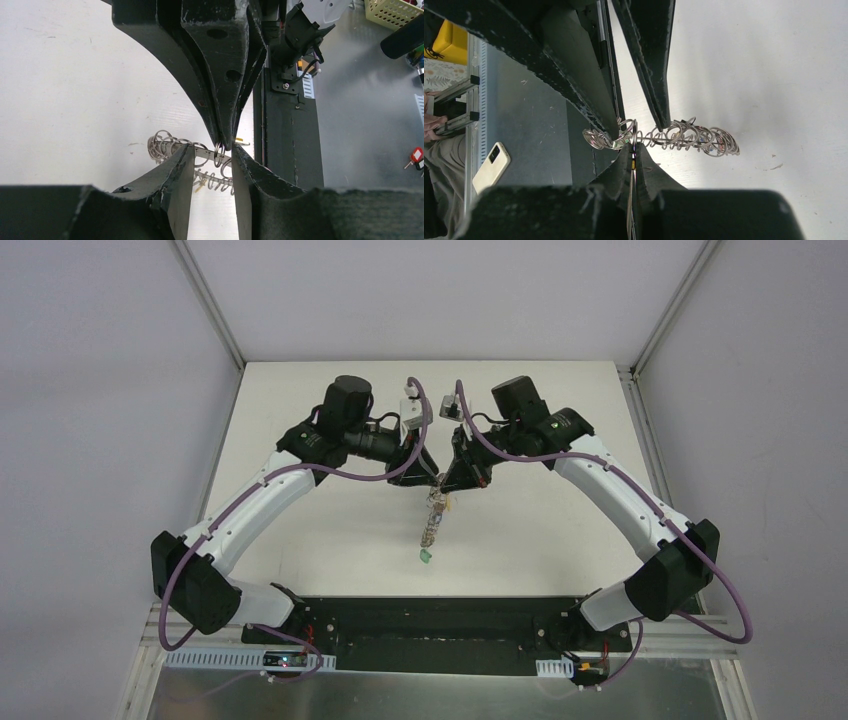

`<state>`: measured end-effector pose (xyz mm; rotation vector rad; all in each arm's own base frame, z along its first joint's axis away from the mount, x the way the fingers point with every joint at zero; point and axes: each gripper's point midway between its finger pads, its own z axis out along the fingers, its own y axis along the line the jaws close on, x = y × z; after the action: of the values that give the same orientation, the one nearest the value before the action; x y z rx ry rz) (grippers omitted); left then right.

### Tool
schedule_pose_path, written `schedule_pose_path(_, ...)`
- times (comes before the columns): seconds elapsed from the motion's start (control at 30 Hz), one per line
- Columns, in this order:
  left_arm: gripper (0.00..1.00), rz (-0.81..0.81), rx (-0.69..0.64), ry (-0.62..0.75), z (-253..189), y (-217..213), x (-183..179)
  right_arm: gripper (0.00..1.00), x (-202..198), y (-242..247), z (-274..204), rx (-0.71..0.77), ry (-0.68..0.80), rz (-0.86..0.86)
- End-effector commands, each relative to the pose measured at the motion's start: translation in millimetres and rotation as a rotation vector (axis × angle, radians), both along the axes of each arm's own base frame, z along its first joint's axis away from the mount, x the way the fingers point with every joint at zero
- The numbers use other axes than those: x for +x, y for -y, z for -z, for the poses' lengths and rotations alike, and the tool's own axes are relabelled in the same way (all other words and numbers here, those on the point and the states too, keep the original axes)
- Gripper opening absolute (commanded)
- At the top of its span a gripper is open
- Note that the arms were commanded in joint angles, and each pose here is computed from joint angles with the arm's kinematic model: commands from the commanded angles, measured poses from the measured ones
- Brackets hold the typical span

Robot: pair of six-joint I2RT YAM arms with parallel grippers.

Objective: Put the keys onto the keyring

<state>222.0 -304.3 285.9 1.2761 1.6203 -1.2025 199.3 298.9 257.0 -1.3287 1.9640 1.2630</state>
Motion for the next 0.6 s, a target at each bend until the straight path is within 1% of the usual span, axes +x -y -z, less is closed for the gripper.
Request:
schedule_pose_path(0.0, 0.30, 0.055, -0.025, 0.019, -1.5, 6.3, -6.9, 0.00, 0.1, -7.4, -28.7, 0.087, 0.051, -0.031)
schedule_pose_path(0.17, 0.23, 0.061, -0.021, 0.017, 3.9, 4.4, -10.3, 0.00, 0.4, -5.2, -31.6, 0.094, 0.056, -0.024)
schedule_pose_path(0.53, 0.00, 0.063, -0.037, 0.002, -2.7, 7.3, -9.5, 0.00, 1.8, -5.3, -29.5, 0.096, 0.040, -0.020)
schedule_pose_path(0.57, 0.00, 0.062, -0.036, 0.001, -3.0, 7.3, -9.3, 0.00, 1.8, -5.3, -29.1, 0.095, 0.038, -0.019)
